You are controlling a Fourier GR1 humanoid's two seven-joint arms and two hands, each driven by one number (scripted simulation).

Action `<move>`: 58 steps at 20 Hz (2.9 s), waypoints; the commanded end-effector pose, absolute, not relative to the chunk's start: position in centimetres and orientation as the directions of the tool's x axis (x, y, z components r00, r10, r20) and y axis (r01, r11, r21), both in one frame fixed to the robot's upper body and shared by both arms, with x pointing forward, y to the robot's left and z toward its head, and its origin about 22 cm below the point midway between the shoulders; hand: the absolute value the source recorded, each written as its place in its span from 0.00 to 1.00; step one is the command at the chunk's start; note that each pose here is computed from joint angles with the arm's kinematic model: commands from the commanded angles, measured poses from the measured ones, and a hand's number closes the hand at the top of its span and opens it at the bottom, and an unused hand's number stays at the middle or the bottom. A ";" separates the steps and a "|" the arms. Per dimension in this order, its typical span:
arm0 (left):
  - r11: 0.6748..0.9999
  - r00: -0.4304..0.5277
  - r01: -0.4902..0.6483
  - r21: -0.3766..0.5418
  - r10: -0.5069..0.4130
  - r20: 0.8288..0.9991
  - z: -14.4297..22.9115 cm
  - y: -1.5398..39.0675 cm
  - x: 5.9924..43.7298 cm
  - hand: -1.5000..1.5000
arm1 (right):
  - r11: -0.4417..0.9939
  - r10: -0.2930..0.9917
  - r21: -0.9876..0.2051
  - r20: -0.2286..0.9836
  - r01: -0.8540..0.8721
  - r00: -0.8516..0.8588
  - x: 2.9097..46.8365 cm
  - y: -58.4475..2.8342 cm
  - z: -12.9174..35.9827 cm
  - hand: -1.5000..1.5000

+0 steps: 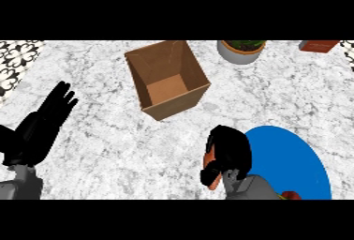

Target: Pick the sweet potato from the plate and place it in the cardboard box

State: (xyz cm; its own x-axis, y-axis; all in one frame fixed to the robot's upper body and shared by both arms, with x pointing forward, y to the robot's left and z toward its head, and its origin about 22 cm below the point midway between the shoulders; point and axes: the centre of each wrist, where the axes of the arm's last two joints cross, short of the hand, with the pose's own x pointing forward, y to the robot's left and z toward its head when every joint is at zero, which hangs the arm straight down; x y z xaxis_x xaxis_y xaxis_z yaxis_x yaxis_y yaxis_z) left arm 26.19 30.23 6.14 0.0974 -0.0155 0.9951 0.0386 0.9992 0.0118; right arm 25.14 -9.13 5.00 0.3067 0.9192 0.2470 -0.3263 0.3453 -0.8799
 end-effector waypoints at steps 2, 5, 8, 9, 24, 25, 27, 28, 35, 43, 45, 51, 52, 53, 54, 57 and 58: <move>0.992 0.072 0.123 0.016 -0.025 0.997 6.8 28.4 27.3 0.50 | 0.233 0.964 -0.919 0.175 -0.317 0.202 26.6 -4.2 6.4 1.00; 0.990 0.072 0.141 0.023 -0.034 0.997 7.2 27.5 27.9 0.50 | 0.189 0.972 -0.942 0.140 -0.277 0.189 27.7 -2.6 7.1 1.00; 0.989 0.078 0.145 0.011 -0.022 0.997 7.0 27.2 28.1 0.50 | 0.179 0.973 -0.957 0.138 -0.228 0.187 28.7 -1.3 8.2 1.00; 0.989 0.083 0.146 0.000 -0.012 0.996 6.2 26.8 28.1 0.50 | 0.169 0.974 -0.967 0.135 -0.192 0.181 29.6 -1.0 9.1 1.00; 0.992 0.119 0.126 0.016 -0.031 0.992 6.0 26.8 29.2 0.50 | 0.156 0.963 -0.944 0.210 0.289 0.169 31.8 5.7 21.8 1.00; 0.989 0.110 0.144 0.025 -0.041 0.993 6.5 26.6 29.1 0.50 | 0.137 0.958 -0.944 0.203 0.300 0.202 32.4 5.9 22.7 1.00; 0.991 0.103 0.130 0.019 -0.032 0.994 6.6 26.9 29.3 0.50 | 0.170 0.941 -0.927 0.254 0.336 0.224 32.7 6.1 23.7 1.00; 0.992 0.115 0.128 0.023 -0.038 0.993 6.1 26.3 29.2 0.50 | 0.159 0.938 -0.924 0.252 0.347 0.240 32.9 6.3 23.7 1.00; 0.995 0.096 0.097 0.018 -0.028 0.995 6.5 27.5 29.2 0.50 | 0.124 0.903 -0.914 0.266 0.386 0.338 34.8 6.9 26.0 1.00; 0.996 0.111 0.086 0.014 -0.024 0.994 5.5 28.1 28.7 0.50 | 0.096 0.911 -0.925 0.231 0.367 0.343 36.1 7.2 25.6 1.00; 0.998 0.110 0.065 0.017 -0.024 0.994 6.3 28.8 28.1 0.50 | 0.089 0.911 -0.929 0.221 0.359 0.347 36.5 7.0 24.9 1.00; 0.998 0.102 0.067 0.007 -0.014 0.995 5.8 28.1 28.1 0.50 | 0.120 0.909 -0.938 0.236 0.326 0.345 38.1 5.3 20.6 1.00; 0.999 0.096 0.039 0.015 -0.019 0.995 5.6 28.8 28.2 0.50 | 0.133 0.907 -0.939 0.245 0.318 0.344 38.2 5.1 19.9 1.00; 0.998 0.106 0.064 0.025 -0.032 0.994 6.2 28.6 28.3 0.50 | 0.146 0.903 -0.939 0.255 0.312 0.345 38.6 4.7 19.6 1.00; 0.998 0.098 0.064 0.023 -0.029 0.995 6.3 28.1 28.1 0.50 | 0.171 0.902 -0.943 0.266 0.285 0.341 38.4 4.7 19.1 1.00; 0.998 0.097 0.059 0.027 -0.033 0.995 6.7 28.9 28.2 0.50 | 0.219 0.880 -0.958 0.277 0.187 0.385 38.7 3.7 17.3 1.00; 0.998 0.090 0.066 0.016 -0.022 0.996 5.9 28.0 27.6 0.50 | 0.269 0.863 -0.951 0.309 0.153 0.400 39.4 2.9 16.9 1.00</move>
State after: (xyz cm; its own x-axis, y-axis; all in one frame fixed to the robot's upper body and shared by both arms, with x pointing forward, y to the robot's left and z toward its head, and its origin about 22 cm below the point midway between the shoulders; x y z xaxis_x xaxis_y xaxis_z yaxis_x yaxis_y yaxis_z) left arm 28.08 28.46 6.21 0.0988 -0.0240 0.9948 0.0655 0.9977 0.0175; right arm 38.87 3.90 19.06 0.2353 0.9547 0.1821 0.2074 0.1337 -0.9691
